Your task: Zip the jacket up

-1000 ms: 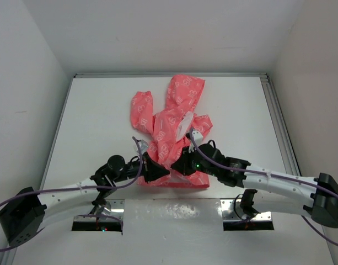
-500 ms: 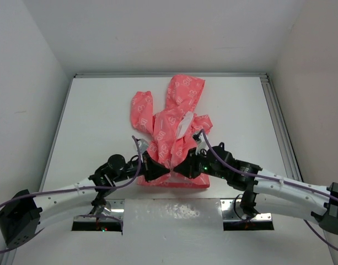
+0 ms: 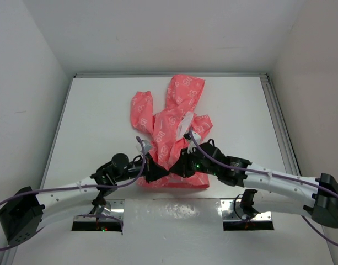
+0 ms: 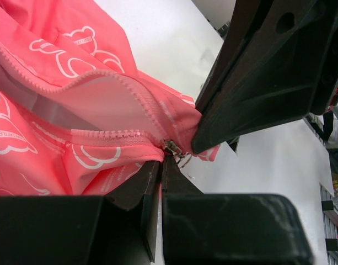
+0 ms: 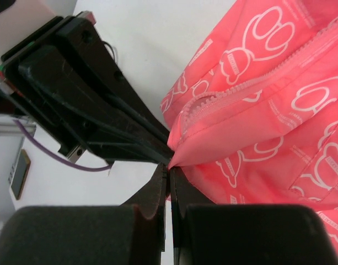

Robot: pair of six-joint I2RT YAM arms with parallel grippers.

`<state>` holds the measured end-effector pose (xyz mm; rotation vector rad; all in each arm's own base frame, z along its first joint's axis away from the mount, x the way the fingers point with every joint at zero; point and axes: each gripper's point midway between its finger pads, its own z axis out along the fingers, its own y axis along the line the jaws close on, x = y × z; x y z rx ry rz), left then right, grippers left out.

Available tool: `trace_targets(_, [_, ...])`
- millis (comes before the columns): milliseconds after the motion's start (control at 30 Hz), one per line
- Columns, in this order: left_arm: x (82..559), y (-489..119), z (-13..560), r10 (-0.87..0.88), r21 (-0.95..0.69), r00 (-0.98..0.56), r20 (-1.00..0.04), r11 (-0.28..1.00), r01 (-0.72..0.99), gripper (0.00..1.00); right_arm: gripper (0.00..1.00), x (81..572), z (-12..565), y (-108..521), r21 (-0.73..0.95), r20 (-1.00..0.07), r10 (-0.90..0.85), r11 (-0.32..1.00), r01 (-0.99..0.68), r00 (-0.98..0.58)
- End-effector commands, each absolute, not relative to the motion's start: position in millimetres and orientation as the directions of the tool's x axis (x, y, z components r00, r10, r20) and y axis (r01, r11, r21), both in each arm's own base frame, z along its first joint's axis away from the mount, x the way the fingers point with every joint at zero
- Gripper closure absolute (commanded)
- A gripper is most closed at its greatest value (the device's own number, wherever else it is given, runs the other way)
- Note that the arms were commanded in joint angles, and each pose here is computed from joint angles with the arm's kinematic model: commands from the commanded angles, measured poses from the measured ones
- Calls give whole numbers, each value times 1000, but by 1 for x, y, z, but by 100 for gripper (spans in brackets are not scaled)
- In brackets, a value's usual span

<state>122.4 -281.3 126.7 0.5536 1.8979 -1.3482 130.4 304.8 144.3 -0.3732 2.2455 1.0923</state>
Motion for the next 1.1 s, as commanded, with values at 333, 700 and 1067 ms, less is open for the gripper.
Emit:
trace_targets(333, [80,-282,115,42,-670,-693,-720,220,709,100,100,180,165,290,566,-725,210,724,-394,-656])
trace_targets(700, [71,-279,90,89,-706,-739,-668,237,667,100,100,177,152,285,549,-706,184,752,-365,-684])
trace_targets(1067, [71,-281,83,89,-743,-781,-618,257,618,100,36,139,174,272,560,-685,82,694,-451,-724])
